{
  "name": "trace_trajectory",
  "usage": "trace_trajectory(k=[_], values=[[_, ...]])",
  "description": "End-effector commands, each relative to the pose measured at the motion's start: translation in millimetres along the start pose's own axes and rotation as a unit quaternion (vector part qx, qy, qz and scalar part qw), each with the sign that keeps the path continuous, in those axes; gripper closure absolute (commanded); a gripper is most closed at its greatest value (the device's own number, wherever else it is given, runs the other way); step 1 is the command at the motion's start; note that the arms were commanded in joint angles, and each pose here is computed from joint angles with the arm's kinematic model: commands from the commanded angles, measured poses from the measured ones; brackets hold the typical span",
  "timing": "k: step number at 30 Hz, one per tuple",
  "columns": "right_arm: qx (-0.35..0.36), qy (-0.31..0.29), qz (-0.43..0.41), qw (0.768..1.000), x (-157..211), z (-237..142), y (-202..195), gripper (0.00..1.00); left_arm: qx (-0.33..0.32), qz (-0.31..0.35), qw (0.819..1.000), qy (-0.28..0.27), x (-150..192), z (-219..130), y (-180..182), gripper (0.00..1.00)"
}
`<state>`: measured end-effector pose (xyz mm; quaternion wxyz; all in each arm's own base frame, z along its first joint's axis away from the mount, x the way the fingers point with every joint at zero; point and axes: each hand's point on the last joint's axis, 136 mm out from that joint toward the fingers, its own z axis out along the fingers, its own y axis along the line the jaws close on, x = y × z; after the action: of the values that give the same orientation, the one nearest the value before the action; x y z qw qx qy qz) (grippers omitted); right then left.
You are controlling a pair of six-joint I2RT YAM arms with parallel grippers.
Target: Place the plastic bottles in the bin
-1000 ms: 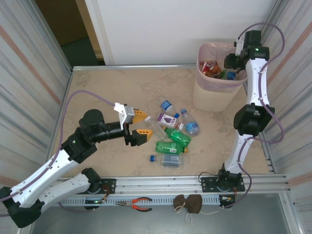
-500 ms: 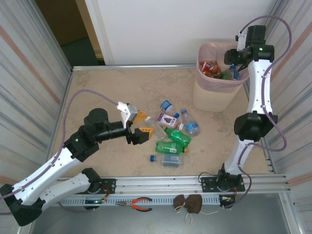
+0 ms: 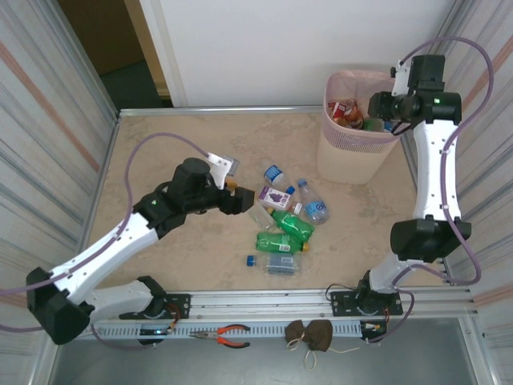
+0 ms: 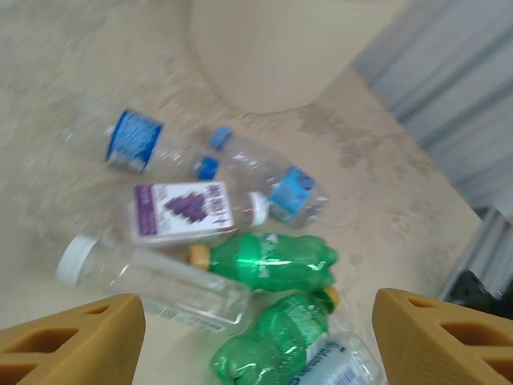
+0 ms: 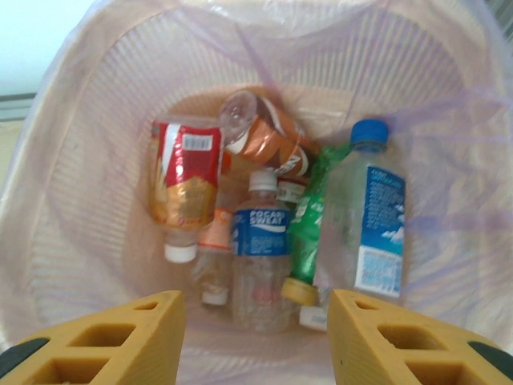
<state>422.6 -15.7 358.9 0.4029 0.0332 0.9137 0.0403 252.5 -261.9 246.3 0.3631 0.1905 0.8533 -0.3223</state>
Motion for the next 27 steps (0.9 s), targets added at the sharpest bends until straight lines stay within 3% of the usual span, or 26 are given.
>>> trace_trajectory(k=[1,7,13,17,23,27], values=[[-0.023,-0.035,0.012,0.999,-1.2,-25.3,15.2,0.52,-0.064,-0.113,0.991,0.015,2.6,7.7,30.3,0.28],[-0.039,-0.030,0.024,0.999,27.3,-34.4,21.3,0.52,-0.163,-0.226,0.957,0.084,28.1,30.7,64.1,0.28],[-0.041,-0.031,0.028,0.998,47.7,-42.5,21.5,0.51,-0.262,-0.343,0.894,0.120,48.7,41.5,88.2,0.31],[-0.043,-0.033,0.027,0.998,54.8,-47.9,21.5,0.51,-0.316,-0.378,0.857,0.151,58.7,51.5,98.2,0.32],[-0.050,-0.037,0.025,0.998,58.7,-53.1,22.9,0.51,-0.311,-0.414,0.840,0.162,52.5,84.2,103.6,0.30],[-0.053,-0.041,0.023,0.998,58.3,-54.5,23.6,0.51,-0.313,-0.456,0.814,0.177,60.4,100.7,113.6,0.30]])
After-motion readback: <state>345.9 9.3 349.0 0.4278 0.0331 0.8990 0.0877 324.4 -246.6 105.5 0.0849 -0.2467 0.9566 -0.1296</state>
